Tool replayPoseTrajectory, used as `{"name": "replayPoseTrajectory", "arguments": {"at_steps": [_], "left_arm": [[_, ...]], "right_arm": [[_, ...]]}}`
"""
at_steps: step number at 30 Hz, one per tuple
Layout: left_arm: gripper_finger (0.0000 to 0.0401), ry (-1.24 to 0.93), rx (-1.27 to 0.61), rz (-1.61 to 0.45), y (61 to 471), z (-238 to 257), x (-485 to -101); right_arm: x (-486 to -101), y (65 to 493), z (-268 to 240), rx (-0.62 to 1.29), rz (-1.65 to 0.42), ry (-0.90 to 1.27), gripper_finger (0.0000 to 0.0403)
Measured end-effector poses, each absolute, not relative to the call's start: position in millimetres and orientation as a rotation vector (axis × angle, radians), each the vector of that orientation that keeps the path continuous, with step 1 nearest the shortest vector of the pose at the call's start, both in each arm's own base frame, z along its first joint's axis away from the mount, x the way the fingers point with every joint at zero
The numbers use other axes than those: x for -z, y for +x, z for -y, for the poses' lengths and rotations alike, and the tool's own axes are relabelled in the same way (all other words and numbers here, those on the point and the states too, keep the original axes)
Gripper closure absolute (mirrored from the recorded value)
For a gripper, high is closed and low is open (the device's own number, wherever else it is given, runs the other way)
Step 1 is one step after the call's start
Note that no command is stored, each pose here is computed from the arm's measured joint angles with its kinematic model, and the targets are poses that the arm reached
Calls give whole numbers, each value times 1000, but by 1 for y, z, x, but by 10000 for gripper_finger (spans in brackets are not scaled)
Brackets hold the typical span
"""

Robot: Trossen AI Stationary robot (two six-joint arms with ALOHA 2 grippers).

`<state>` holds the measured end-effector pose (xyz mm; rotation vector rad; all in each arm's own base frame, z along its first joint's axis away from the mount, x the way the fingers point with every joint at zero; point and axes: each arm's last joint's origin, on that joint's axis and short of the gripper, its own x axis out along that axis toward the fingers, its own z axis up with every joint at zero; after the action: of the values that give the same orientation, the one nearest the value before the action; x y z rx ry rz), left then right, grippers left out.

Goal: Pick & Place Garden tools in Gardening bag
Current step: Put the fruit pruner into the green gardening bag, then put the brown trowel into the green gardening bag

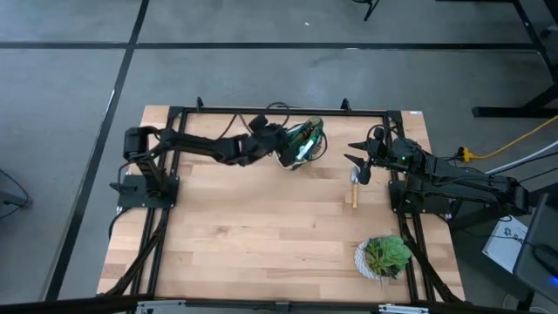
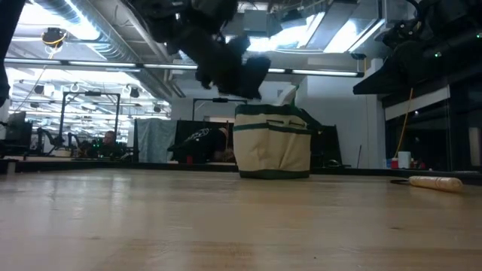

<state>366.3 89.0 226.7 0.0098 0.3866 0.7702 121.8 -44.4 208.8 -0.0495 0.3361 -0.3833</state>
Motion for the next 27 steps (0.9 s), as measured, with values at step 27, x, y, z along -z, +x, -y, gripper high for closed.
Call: {"name": "replayPoseTrajectory", "arguments": {"at_steps": [27], "left_arm": [[394,-163,-296,-523,372,-65,-217]], "right_arm": [[-209,122,44,384,-336,-49,217]]}}
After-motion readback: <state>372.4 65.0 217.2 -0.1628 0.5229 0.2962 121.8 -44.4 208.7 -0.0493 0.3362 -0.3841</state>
